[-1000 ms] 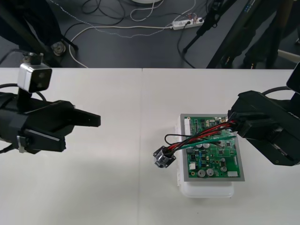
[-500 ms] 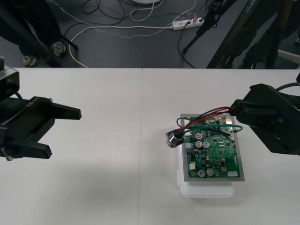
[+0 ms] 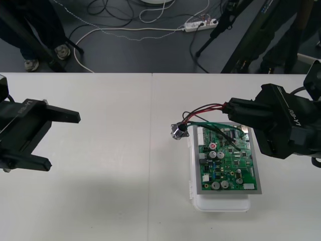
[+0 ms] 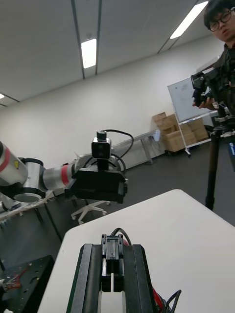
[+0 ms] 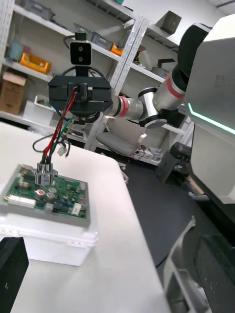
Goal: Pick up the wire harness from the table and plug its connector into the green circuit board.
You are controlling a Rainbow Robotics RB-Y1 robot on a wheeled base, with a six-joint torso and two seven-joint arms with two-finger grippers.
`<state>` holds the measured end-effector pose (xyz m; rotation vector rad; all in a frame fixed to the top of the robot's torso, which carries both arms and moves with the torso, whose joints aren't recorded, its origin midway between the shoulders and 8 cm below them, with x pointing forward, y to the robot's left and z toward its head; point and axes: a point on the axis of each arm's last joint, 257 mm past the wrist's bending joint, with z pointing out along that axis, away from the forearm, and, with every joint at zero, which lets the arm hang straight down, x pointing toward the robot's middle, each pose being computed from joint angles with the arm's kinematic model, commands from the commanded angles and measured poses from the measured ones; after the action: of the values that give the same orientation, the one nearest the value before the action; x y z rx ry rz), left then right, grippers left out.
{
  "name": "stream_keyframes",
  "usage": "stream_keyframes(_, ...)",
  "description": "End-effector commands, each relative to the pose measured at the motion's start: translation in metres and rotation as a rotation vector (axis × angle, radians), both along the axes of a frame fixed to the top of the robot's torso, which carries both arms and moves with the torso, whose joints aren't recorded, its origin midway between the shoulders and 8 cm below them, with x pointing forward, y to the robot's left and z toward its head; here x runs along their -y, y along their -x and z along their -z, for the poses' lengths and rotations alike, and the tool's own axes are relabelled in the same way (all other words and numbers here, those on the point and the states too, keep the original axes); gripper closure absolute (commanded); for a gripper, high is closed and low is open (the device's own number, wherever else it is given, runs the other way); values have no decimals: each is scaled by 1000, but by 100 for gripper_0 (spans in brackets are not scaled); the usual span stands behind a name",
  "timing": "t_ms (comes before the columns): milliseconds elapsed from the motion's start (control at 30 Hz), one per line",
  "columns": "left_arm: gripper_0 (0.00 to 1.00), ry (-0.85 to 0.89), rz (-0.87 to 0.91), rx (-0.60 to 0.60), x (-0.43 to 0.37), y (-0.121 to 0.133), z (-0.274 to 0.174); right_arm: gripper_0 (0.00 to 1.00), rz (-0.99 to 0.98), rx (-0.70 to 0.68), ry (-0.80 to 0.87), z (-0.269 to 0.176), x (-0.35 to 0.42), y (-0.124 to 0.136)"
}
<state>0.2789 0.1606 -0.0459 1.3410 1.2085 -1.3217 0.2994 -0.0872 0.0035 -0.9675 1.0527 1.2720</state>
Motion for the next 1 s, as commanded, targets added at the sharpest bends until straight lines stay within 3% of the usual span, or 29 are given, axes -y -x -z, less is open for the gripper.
stream_keyframes(33, 0, 39, -64, 197, -3, -19, -22, 100, 42, 98, 43, -7, -5, 5)
stream_keyframes(200, 0, 76, -64, 250, 8, -25, -29, 100, 67, 140, 84, -1, -9, 2)
stream_keyframes(700, 0, 98, -69, 237, 36, -40, -34, 100, 119, 300, 180, 20, -14, -2)
stream_keyframes(1000, 0, 89, -70, 250, 55, -49, -30, 100, 112, 303, 192, 25, -13, 1)
